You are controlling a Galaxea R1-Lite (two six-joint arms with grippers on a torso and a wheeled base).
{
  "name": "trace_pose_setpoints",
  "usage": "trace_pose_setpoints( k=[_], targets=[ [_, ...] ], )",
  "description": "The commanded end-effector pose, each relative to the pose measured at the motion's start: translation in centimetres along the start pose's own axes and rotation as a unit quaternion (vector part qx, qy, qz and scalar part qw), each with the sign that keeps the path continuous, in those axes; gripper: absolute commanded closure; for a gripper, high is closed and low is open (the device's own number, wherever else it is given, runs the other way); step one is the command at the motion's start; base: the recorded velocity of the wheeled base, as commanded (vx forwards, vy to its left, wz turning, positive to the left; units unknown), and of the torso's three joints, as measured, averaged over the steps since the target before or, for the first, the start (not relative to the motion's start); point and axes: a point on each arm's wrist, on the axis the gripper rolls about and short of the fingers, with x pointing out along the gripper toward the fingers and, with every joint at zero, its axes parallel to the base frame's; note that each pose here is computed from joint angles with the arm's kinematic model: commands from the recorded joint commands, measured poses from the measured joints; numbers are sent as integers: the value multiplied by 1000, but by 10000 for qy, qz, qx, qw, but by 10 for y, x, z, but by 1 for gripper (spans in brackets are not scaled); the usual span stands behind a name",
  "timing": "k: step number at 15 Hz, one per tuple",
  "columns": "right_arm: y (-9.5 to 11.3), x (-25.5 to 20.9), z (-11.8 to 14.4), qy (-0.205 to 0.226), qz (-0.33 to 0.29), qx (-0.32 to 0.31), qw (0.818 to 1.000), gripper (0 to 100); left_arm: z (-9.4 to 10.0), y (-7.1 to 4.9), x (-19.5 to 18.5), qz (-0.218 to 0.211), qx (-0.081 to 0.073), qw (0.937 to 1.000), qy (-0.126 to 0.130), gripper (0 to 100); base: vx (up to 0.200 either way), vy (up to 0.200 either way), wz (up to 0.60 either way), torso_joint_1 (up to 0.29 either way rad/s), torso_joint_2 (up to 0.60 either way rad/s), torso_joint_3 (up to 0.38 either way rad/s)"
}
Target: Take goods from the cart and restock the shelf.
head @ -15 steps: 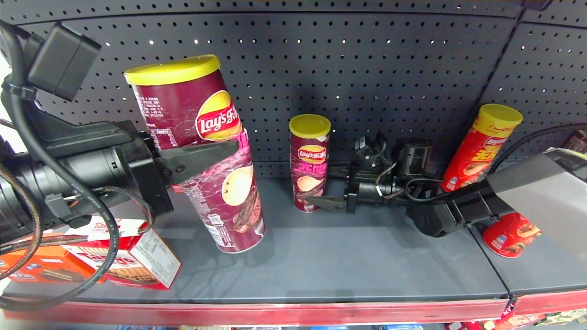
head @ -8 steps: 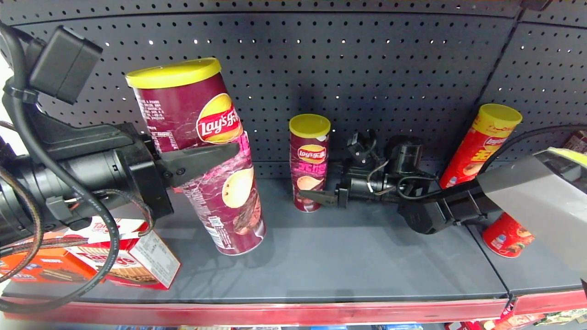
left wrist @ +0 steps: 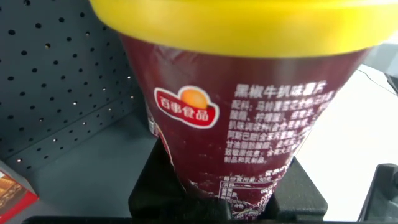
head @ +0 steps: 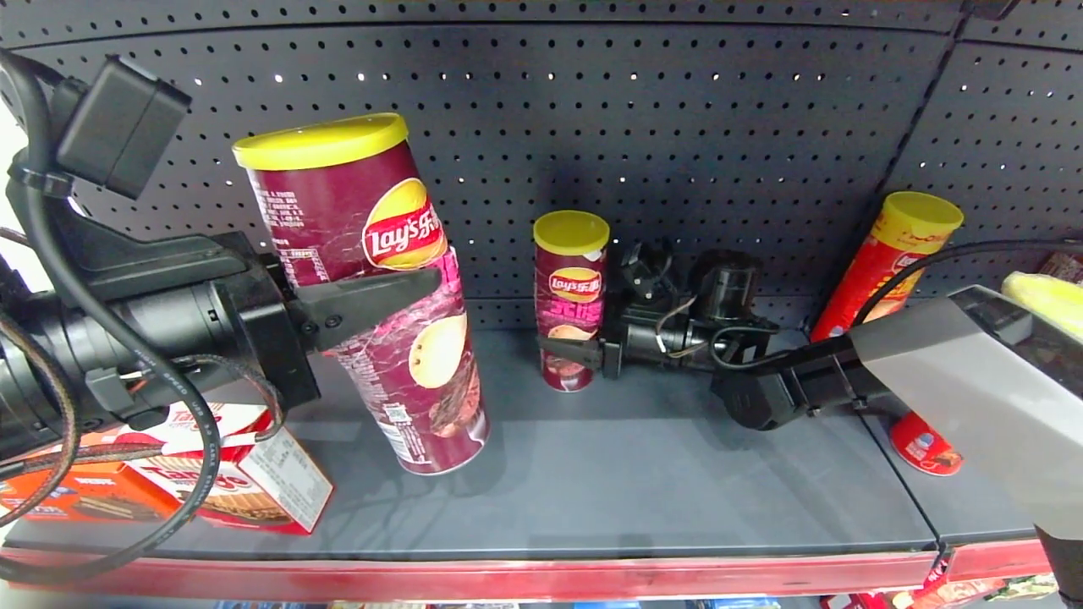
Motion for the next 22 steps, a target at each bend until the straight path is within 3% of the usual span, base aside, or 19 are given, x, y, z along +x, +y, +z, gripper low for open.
trace_pose_setpoints(
  k=[1, 4, 7, 11, 12, 14, 15, 17, 22],
  targets=[
    [1, -1, 0, 12, -26, 8, 10000, 100, 0, 0, 0, 1, -1, 10000, -5, 100, 0, 0, 0, 0, 0, 0],
    [6, -8, 9, 11, -57, 3, 10000, 100, 0, 0, 0, 1, -1, 10000, -5, 100, 0, 0, 0, 0, 0, 0],
    [22, -28, 38, -37, -358, -81, 9993, 100, 1, 0, -1, 39, -11, 10000, -20, 100, 0, 0, 0, 0, 0, 0],
    [67, -52, 65, -121, -494, -131, 9986, 100, 3, 4, -2, 115, 1, 9999, -50, 100, 0, 0, 0, 0, 0, 0],
    [92, -62, 69, -142, -413, -119, 9990, 100, 4, 4, -2, 115, 7, 9999, -64, 100, 0, 0, 0, 0, 0, 0],
    [120, -74, 68, -99, -322, -53, 9994, 100, 5, 4, -2, 122, 19, 9999, -92, 100, 0, 0, 0, 0, 0, 0],
    [145, -80, 62, -72, -241, -2, 9997, 100, 6, 8, -3, 199, 31, 9997, -101, 100, 0, 0, 0, 0, 0, 0],
    [163, -85, 44, 46, -154, 94, 9998, 100, 6, 8, -4, 214, 28, 9997, -94, 100, 0, 0, 0, 0, 0, 0],
    [155, -83, 10, 195, -217, 185, 9994, 100, 4, 9, -4, 238, 5, 9997, -59, 100, 0, 0, 0, 0, 0, 0]
  ],
)
